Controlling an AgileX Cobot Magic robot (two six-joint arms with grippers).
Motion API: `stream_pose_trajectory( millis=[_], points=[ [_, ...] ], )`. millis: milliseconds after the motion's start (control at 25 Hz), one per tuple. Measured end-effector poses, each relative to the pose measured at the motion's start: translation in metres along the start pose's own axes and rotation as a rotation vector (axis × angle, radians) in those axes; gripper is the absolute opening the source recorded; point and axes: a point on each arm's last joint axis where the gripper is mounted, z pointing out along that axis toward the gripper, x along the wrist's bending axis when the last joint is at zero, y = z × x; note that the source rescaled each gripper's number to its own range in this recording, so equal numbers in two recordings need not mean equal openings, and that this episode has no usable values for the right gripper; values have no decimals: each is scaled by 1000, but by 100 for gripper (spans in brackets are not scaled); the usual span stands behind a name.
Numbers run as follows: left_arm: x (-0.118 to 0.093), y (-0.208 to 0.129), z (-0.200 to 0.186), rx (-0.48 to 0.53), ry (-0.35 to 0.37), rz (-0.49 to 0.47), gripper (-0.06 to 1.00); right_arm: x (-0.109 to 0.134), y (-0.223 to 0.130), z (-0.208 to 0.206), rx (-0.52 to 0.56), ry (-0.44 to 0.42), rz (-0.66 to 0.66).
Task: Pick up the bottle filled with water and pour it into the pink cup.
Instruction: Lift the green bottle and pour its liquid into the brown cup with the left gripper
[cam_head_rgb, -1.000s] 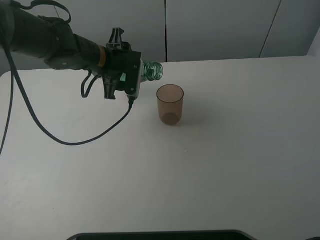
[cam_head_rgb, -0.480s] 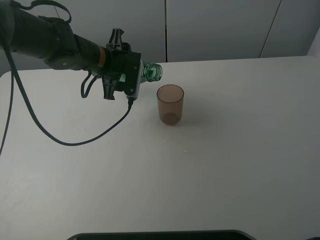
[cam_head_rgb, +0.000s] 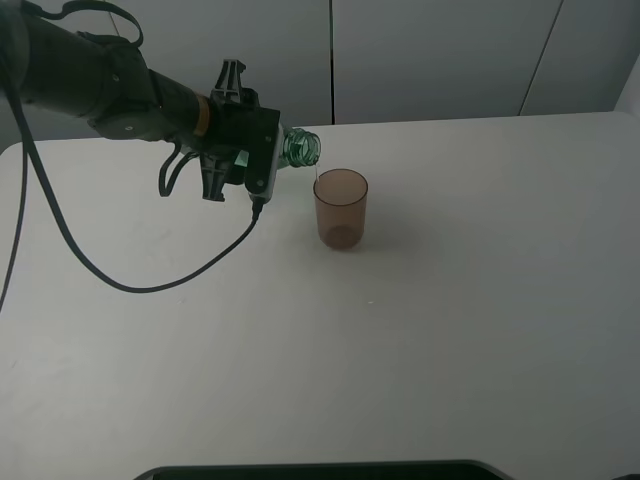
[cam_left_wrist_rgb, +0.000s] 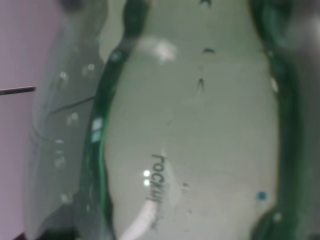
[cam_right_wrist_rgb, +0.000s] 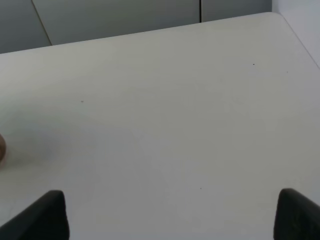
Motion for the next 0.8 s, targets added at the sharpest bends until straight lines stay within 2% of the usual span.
stream_pose_trajectory(
  millis=[440,800],
  points=[
    [-1,5,0,-1,-7,32,0,0,0,0,0,0,0],
    [-3,2,0,37,-30,32,0,0,0,0,0,0,0]
  ],
)
